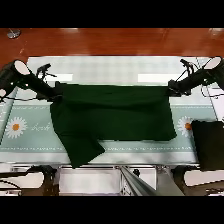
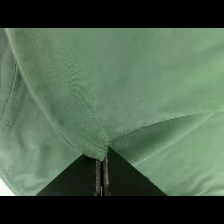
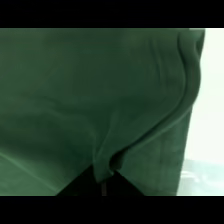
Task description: Fold the shirts.
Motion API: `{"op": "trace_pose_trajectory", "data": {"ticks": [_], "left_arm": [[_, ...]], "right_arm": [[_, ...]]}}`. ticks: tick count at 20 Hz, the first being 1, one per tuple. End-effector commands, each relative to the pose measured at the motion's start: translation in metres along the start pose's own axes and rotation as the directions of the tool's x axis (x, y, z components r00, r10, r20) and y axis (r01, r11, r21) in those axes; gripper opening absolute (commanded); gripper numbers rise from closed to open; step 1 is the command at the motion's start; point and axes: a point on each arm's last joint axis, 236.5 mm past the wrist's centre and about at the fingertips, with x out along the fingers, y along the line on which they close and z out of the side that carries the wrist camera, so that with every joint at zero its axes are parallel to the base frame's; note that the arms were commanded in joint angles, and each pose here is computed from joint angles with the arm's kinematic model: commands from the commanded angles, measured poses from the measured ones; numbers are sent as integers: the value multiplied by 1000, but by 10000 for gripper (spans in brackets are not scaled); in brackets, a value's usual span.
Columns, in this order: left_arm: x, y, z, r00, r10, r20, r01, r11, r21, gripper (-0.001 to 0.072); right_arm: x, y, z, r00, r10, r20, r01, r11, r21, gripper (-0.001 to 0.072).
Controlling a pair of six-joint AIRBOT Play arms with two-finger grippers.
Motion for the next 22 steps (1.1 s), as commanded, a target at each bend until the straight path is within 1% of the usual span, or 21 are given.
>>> {"op": "trace_pose_trajectory", "data": {"ticks": [1,2,3,4,5,6,8,9,11,12,13,14,16,17,19,20,22], "left_arm": [[13,7,-8,1000,3,-25,-3,1000,2,25],[13,8,-8,1000,4,-26,-4,1000,0,26],[13,9,-8,1000,3,-23,-3,1000,-5,42],[12,9,-12,999,1,-42,-1,1000,-7,273],[11,9,-22,996,1,-84,-1,1000,0,680],[8,14,-32,992,22,-127,-22,1000,0,699],[0,19,-60,971,38,-237,-35,999,17,698],[-7,22,-71,963,35,-267,-34,999,12,696],[-20,28,-89,968,22,-251,-31,999,-30,695],[-24,35,-99,975,17,-221,-32,997,-63,695],[-26,42,-110,983,-4,-182,-17,993,-117,695],[-25,45,-120,989,-50,-138,24,982,-188,695],[-20,38,-132,978,-207,-1,196,926,-323,695],[-18,35,-137,960,-270,71,276,882,-382,695],[-2,43,-157,952,-283,117,302,806,-509,696],[6,43,-166,951,-290,110,303,793,-529,695],[23,27,-184,937,-341,75,330,797,-506,696]], "right_arm": [[11,-8,-9,999,-21,-27,21,1000,18,24],[11,-8,-8,1000,-22,-21,22,999,28,24],[11,-8,-6,1000,-22,-15,23,999,38,32],[11,-8,-8,1000,-21,-21,22,998,52,268],[10,-6,-13,999,-14,-46,17,999,52,654],[6,-6,-22,997,-9,-82,12,999,45,621],[-12,-10,-38,993,-3,-122,8,999,41,621],[-24,-19,-47,992,-27,-125,32,999,38,621],[-38,-39,-62,996,-74,-48,77,995,67,621],[-39,-42,-71,998,-65,14,63,993,98,621],[-36,-40,-82,996,-31,87,19,991,135,621],[-31,-33,-94,989,5,147,-30,985,167,621],[-19,-16,-120,968,69,241,-115,976,183,621],[-15,-7,-130,957,96,273,-154,968,200,621],[-7,16,-144,929,180,323,-255,945,206,621],[-5,23,-148,919,210,334,-290,934,210,621],[1,31,-156,911,250,328,-331,917,221,621]]}}
